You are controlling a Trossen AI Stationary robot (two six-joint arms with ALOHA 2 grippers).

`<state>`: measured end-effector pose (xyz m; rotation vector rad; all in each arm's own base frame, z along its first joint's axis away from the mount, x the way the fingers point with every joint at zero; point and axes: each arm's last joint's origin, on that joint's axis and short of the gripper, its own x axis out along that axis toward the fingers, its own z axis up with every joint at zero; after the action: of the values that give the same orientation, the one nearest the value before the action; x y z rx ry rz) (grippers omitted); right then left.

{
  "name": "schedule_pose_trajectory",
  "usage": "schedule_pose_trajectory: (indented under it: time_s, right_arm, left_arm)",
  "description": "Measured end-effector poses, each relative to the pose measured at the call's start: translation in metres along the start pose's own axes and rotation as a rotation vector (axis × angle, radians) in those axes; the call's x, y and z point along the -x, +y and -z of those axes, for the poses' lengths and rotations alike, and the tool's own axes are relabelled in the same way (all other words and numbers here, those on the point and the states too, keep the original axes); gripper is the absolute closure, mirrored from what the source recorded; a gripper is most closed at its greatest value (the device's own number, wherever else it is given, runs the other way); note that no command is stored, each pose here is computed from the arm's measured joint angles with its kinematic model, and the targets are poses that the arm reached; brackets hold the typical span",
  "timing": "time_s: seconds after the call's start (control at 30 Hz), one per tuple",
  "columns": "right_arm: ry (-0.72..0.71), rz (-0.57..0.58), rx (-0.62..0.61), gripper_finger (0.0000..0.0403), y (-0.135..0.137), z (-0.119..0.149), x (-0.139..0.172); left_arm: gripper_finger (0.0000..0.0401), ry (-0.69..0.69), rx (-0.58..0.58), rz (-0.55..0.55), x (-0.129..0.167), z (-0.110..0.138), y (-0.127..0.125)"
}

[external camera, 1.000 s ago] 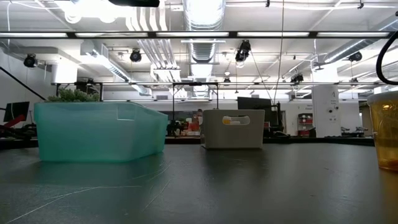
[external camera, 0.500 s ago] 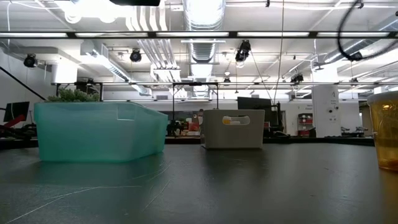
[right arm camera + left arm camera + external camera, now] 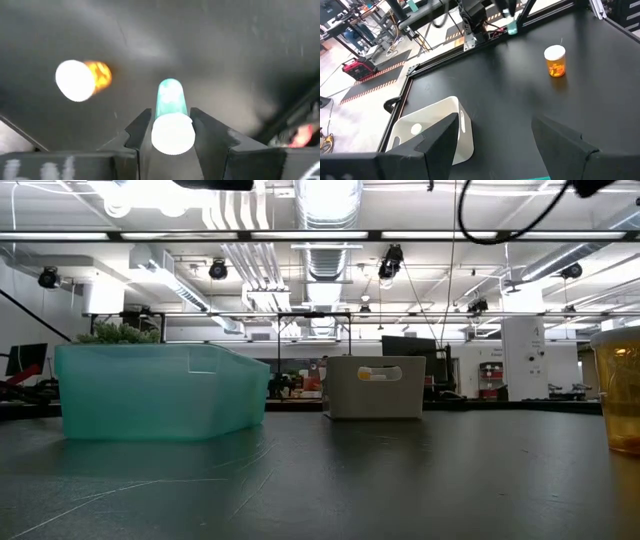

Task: Pick and place medicine bottles into bin by pill shape (circle, oval)
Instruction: Put the blue pill bottle into the green bin

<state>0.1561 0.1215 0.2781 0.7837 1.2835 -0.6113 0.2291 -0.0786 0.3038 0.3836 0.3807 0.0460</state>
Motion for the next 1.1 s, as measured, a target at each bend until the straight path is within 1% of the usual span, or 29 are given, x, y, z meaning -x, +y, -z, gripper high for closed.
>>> schedule_pose_trajectory:
  time_s: [0.17, 0.33, 0.43, 0.5, 0.83, 1.1]
  right_arm:
    - [-0.040, -0.070, 0.026, 0.0290, 0.009, -0.031, 0.014]
    - [-0.106, -0.174, 0.087, 0.0289, 0.033, -0.062, 0.031]
    - [-0.142, -0.192, 0.107, 0.0289, 0.048, -0.084, 0.039]
    - [-0.158, -0.187, 0.142, 0.0289, 0.059, -0.097, 0.040]
    - [-0.121, -0.197, 0.412, 0.0288, 0.116, -0.165, 0.019]
    - [-0.177, -0.202, 0.619, 0.0288, 0.155, -0.204, 0.000]
  left_arm:
    - [0.0166, 0.012, -0.006, 0.008, 0.008, 0.002, 0.002]
    - [0.0166, 0.012, 0.000, 0.007, 0.017, 0.012, 0.005]
    - [0.0166, -0.008, 0.011, 0.002, 0.026, 0.017, 0.009]
    - [0.0166, -0.021, 0.018, 0.000, 0.031, 0.020, 0.011]
    - [0.0166, -0.069, 0.044, -0.011, 0.045, 0.030, 0.016]
    - [0.0166, -0.081, 0.069, -0.012, 0.049, 0.033, 0.017]
